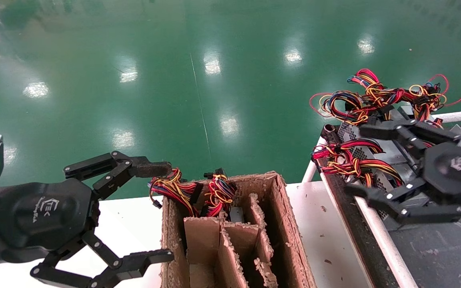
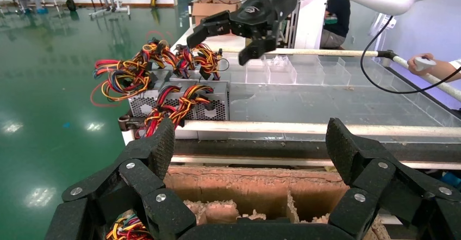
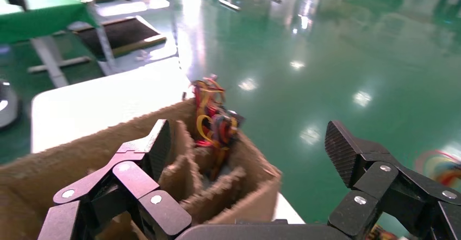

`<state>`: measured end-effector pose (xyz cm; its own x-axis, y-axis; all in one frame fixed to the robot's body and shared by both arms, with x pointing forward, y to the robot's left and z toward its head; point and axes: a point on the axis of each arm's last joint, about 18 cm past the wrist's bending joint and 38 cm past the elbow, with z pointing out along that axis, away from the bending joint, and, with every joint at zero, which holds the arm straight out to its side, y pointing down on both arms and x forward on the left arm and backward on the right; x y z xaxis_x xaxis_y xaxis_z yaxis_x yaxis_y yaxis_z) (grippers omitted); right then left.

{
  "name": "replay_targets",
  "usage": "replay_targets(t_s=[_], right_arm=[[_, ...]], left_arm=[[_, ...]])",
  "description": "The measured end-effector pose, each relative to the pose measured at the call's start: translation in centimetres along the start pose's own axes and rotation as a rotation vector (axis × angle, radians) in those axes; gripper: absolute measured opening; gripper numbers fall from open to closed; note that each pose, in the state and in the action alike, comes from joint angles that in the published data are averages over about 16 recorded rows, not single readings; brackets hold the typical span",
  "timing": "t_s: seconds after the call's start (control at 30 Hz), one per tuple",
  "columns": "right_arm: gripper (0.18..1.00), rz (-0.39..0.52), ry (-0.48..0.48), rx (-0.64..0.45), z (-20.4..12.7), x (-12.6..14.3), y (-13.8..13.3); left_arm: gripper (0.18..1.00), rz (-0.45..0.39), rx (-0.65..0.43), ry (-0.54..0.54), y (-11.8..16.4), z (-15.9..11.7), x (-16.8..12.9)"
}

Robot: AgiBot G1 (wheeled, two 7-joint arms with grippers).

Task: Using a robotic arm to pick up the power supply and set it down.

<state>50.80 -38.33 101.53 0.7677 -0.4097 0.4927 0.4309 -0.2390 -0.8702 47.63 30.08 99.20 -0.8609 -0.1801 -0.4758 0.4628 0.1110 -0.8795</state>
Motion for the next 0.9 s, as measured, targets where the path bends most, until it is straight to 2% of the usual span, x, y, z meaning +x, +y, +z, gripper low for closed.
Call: replay_targets(t_s=[0.63,0.9], right_arm=[[1.001,0.009,-0.213,0.110,4.9,-5.8,-1.1],[1.001,0.014,-0.260,0.137,5.8,-7.3,-1.4]], left_arm=[[1.001,0.000,0.000,0.000,0.0,0.0,0.0],[1.001,0.000,0.000,0.000,0.0,0.0,0.0]])
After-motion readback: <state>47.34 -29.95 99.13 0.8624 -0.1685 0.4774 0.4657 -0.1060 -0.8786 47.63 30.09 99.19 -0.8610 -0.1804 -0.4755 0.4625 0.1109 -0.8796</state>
